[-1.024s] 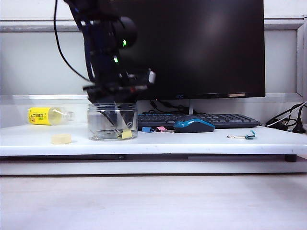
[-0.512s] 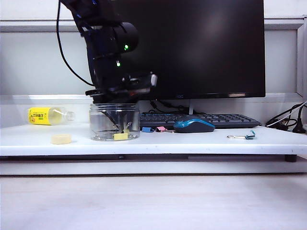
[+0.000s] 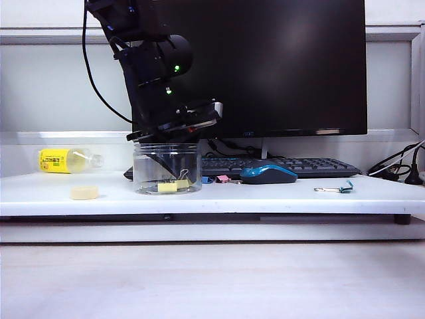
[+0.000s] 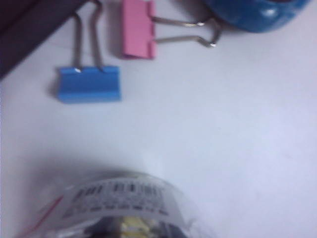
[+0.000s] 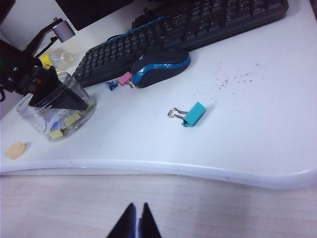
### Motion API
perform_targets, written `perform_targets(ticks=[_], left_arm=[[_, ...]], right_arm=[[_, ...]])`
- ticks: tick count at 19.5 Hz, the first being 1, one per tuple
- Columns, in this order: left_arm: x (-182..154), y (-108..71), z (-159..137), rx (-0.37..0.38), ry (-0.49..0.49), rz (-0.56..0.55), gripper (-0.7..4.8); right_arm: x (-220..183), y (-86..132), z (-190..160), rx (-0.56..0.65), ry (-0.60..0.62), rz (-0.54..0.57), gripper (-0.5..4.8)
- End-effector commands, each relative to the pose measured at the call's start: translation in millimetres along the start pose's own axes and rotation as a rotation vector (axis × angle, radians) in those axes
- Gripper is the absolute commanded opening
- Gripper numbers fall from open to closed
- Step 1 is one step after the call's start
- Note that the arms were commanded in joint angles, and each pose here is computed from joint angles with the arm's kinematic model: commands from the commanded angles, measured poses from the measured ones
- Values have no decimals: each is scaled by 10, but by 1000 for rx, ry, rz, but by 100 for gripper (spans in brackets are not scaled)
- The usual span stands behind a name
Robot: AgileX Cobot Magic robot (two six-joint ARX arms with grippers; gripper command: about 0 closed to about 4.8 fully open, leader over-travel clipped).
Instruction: Take the clips out of the round transparent plastic box and place them on the table.
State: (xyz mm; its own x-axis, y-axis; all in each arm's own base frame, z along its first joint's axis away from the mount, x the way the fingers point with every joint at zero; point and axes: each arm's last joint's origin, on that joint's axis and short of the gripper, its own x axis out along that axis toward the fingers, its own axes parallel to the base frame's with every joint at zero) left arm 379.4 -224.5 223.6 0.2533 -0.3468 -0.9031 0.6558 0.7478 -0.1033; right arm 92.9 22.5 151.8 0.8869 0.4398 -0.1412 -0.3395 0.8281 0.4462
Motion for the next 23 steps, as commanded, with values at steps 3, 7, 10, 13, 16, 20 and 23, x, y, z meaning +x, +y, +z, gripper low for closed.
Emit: perform_targets(ticks=[3, 7, 10, 13, 16, 20, 23], left_arm=[[-288, -65, -37, 10, 0, 9, 114], [-511, -86, -18, 21, -41, 70, 114], [-516, -93, -45, 17, -16, 64, 117], [-510, -92, -53, -21, -8, 66, 185], [-508, -91, -49, -60, -13, 67, 186], [-488, -87, -22, -109, -38, 68, 183], [-401, -73, -32, -125, -13, 64, 183]], right_arm=[[0, -3, -4, -2, 2, -5, 22], [1, -2, -5, -2, 4, -1, 22], [1, -2, -5, -2, 4, -1, 22], [1, -2, -5, -2, 4, 0, 22], [1, -2, -5, -2, 5, 0, 22], [1, -2, -5, -2, 5, 0, 22], [1, -2, -5, -2, 5, 0, 22]])
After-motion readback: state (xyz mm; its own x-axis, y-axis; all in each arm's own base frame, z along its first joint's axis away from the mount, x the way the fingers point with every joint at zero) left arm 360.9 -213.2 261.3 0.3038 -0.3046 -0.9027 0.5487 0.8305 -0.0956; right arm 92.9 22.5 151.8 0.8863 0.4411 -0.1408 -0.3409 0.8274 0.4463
